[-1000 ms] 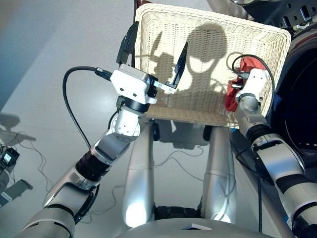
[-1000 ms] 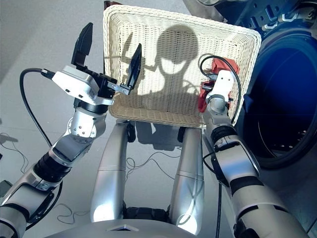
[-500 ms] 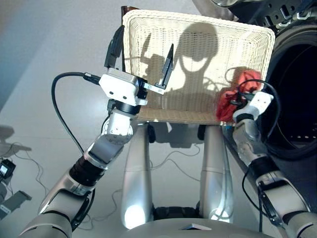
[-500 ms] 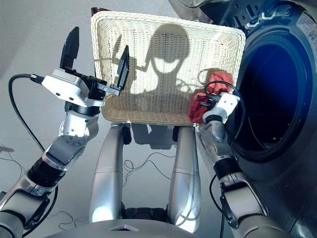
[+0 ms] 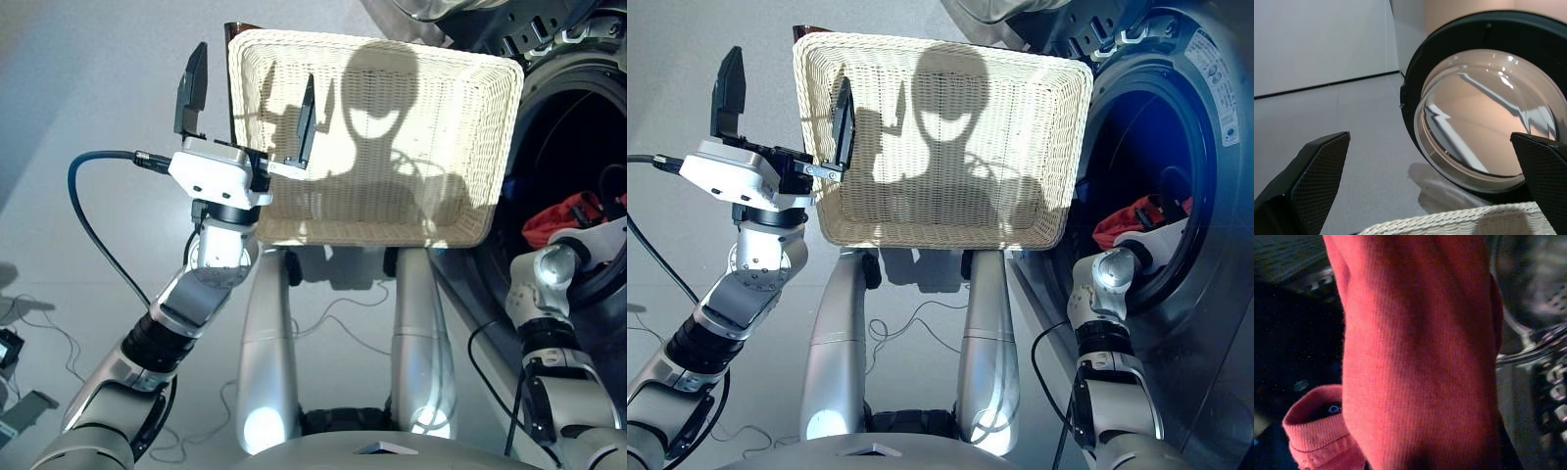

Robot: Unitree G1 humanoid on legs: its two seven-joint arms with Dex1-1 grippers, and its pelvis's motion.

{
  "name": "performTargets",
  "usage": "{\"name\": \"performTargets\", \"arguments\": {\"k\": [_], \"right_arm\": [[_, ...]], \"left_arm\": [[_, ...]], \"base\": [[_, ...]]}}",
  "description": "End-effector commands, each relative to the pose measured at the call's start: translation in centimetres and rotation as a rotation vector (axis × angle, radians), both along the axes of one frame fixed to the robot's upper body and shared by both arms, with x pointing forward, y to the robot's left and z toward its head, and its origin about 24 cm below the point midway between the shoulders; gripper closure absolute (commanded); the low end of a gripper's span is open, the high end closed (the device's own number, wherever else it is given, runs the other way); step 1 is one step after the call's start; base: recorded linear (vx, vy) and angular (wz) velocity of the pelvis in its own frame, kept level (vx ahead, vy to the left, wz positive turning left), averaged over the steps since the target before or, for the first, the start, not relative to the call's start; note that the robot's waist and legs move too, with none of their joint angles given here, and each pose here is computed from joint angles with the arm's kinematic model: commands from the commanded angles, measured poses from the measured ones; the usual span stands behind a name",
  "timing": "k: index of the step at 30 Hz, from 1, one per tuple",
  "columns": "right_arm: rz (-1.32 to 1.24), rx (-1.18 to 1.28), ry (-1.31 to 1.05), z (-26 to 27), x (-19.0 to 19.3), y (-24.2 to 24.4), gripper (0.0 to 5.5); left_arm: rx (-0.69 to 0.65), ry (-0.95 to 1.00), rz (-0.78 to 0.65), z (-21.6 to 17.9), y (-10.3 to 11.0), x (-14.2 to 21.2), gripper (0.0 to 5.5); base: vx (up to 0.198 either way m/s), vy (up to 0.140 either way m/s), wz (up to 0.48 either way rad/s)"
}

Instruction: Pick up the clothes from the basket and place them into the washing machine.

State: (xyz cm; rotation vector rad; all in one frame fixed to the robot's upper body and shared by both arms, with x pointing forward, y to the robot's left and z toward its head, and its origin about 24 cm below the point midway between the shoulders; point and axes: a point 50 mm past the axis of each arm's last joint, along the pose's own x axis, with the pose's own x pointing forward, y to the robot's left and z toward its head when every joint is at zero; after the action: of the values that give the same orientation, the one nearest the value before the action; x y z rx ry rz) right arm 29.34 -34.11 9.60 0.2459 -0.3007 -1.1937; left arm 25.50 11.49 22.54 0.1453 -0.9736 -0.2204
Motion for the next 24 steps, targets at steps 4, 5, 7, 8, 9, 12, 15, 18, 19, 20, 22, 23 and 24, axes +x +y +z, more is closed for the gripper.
{"name": "performTargets", "arguments": {"k": [4,5,7,8,9,12,15,18,19,20,22,23,24], "right_arm": [[-0.100,-0.064,0.043,4.1,-1.2,-6.4,5.50],[-0.103,-0.058,0.048,4.5,-1.1,-6.8,5.50],[-0.113,-0.053,0.059,5.1,-1.3,-7.7,5.50],[-0.125,-0.046,0.056,5.5,-1.5,-8.1,5.50],[-0.124,-0.046,0.054,5.5,-1.5,-8.2,5.50],[-0.102,-0.042,0.075,6.2,-1.9,-9.3,0.00],[-0.053,-0.055,0.074,6.1,-1.4,-8.9,0.00],[-0.014,-0.054,0.060,5.4,-0.8,-7.9,0.00],[-0.013,-0.054,0.056,5.5,-0.8,-7.9,0.00],[0.001,-0.053,0.043,5.2,-0.6,-7.4,0.00],[0.041,-0.063,0.018,4.8,0.0,-6.1,0.00],[0.072,-0.064,-0.012,4.4,0.5,-5.1,0.00],[0.086,-0.063,-0.026,4.2,0.6,-4.5,0.00]], "left_arm": [[-0.016,-0.152,-0.138,2.1,-1.1,-2.5,0.00],[-0.014,-0.150,-0.141,2.1,-1.2,-2.5,0.00],[-0.010,-0.147,-0.147,2.1,-1.2,-2.5,0.00],[-0.006,-0.144,-0.148,2.1,-1.2,-2.5,0.00],[-0.007,-0.144,-0.148,2.1,-1.2,-2.5,0.00],[0.004,-0.132,-0.160,2.0,-1.3,-2.4,0.00],[0.005,-0.128,-0.170,2.0,-1.4,-2.5,0.00],[0.000,-0.132,-0.165,2.1,-1.3,-2.5,0.00],[0.001,-0.136,-0.165,2.2,-1.3,-2.5,0.00],[-0.003,-0.137,-0.161,2.2,-1.3,-2.5,0.00],[-0.012,-0.141,-0.154,2.2,-1.2,-2.4,0.00],[-0.021,-0.140,-0.148,2.2,-1.2,-2.4,0.00],[-0.025,-0.138,-0.147,2.2,-1.1,-2.4,0.00]], "base": [[0.000,0.000,0.000],[0.000,0.000,0.000],[0.000,0.000,0.000],[0.000,0.000,0.000],[0.000,0.000,0.000],[0.000,0.000,0.000],[0.000,0.000,0.000],[0.000,0.000,0.000],[0.000,0.000,0.000],[0.000,0.000,0.000],[0.000,0.000,0.000],[0.000,0.000,0.000],[0.000,0.000,0.000]]}}
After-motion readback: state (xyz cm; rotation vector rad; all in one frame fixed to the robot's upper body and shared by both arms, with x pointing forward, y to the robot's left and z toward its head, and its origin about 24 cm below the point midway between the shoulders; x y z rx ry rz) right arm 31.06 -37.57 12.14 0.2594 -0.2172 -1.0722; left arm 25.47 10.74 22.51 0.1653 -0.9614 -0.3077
